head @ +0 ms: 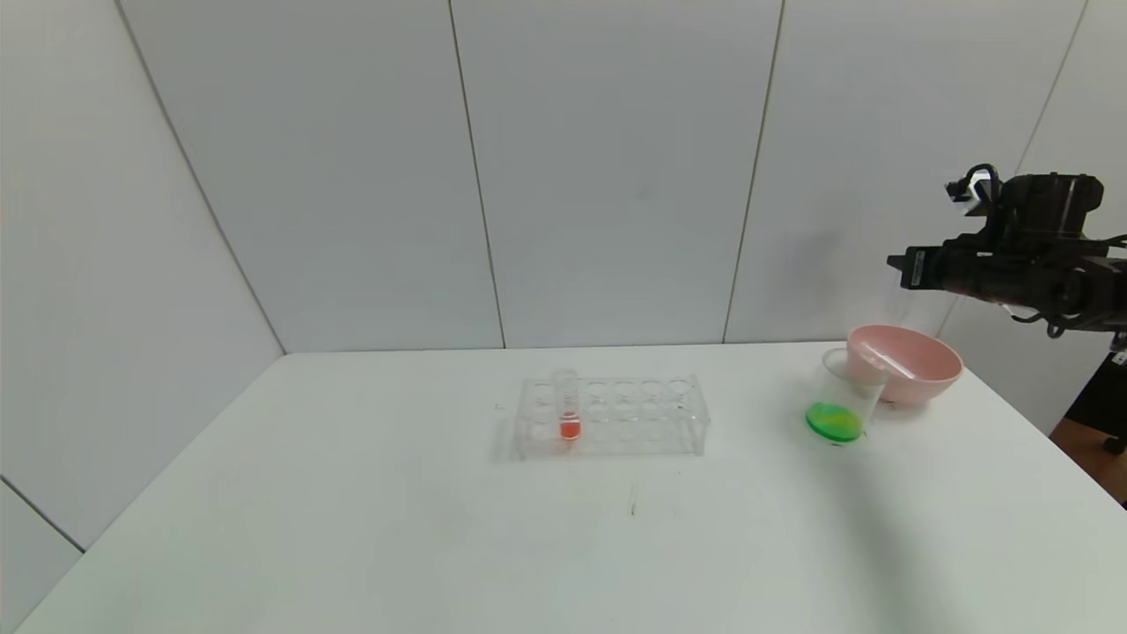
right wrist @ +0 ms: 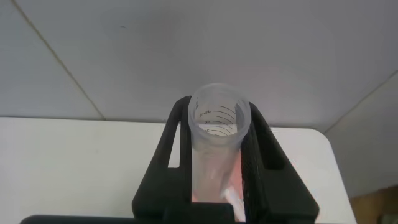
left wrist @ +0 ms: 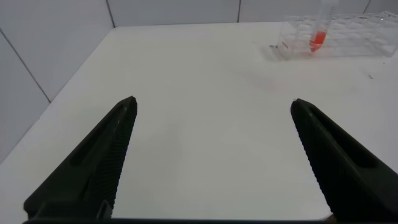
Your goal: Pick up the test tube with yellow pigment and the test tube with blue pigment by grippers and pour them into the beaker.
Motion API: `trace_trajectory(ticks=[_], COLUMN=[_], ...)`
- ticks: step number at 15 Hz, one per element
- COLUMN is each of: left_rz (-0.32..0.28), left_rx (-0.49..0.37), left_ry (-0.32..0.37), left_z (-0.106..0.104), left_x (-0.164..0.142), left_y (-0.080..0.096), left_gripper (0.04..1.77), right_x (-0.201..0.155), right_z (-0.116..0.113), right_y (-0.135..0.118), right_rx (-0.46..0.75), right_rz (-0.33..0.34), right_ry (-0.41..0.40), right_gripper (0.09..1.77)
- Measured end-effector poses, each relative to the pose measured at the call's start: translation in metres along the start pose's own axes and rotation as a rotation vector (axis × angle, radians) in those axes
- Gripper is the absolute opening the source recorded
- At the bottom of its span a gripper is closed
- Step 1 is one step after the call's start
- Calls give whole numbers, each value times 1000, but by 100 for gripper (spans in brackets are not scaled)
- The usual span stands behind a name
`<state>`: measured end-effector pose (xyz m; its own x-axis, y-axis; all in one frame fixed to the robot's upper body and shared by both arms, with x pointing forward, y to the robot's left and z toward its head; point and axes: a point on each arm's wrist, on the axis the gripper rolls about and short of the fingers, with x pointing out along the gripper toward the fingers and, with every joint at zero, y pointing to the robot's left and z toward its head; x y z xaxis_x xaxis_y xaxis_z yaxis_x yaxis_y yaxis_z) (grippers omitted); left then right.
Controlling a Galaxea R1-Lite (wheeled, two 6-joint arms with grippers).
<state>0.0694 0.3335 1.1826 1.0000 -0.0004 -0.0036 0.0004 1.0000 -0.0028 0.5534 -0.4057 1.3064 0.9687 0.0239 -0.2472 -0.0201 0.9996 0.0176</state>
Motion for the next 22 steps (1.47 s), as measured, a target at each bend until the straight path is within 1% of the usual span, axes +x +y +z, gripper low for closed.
trace_trajectory(ticks=[3,4,7,10,11,13,15,17,18,20,22], left_rz=[0,0,0,0,0,0,0,0,0,0,0], left_rx=[0,0,0,0,0,0,0,0,0,0,0], left_ry=[0,0,0,0,0,0,0,0,0,0,0], left_z=[0,0,0,0,0,0,0,0,0,0,0], left_x=[0,0,0,0,0,0,0,0,0,0,0], left_y=[0,0,0,0,0,0,0,0,0,0,0], left_gripper=[176,176,176,176,176,176,176,176,176,176,176], right_x=[10,14,29,41,44,48,49,49,49,47,43], right_z=[-17,-22,-33,-47,-50,-51,-51,-47,-45,-41,-31], right_y=[-18,-22,-30,-31,-31,-28,-26,-25,-24,-21,-11], right_rx=[-33,-40,-49,-50,-52,-55,-58,-65,-68,-64,-24], right_rz=[-25,-32,-44,-40,-38,-32,-27,-27,-27,-26,-11], right_ry=[37,38,-10,-1,-2,-12,-16,-54,-72,-83,-105], right_gripper=[51,51,51,51,57,83,103,118,125,135,143])
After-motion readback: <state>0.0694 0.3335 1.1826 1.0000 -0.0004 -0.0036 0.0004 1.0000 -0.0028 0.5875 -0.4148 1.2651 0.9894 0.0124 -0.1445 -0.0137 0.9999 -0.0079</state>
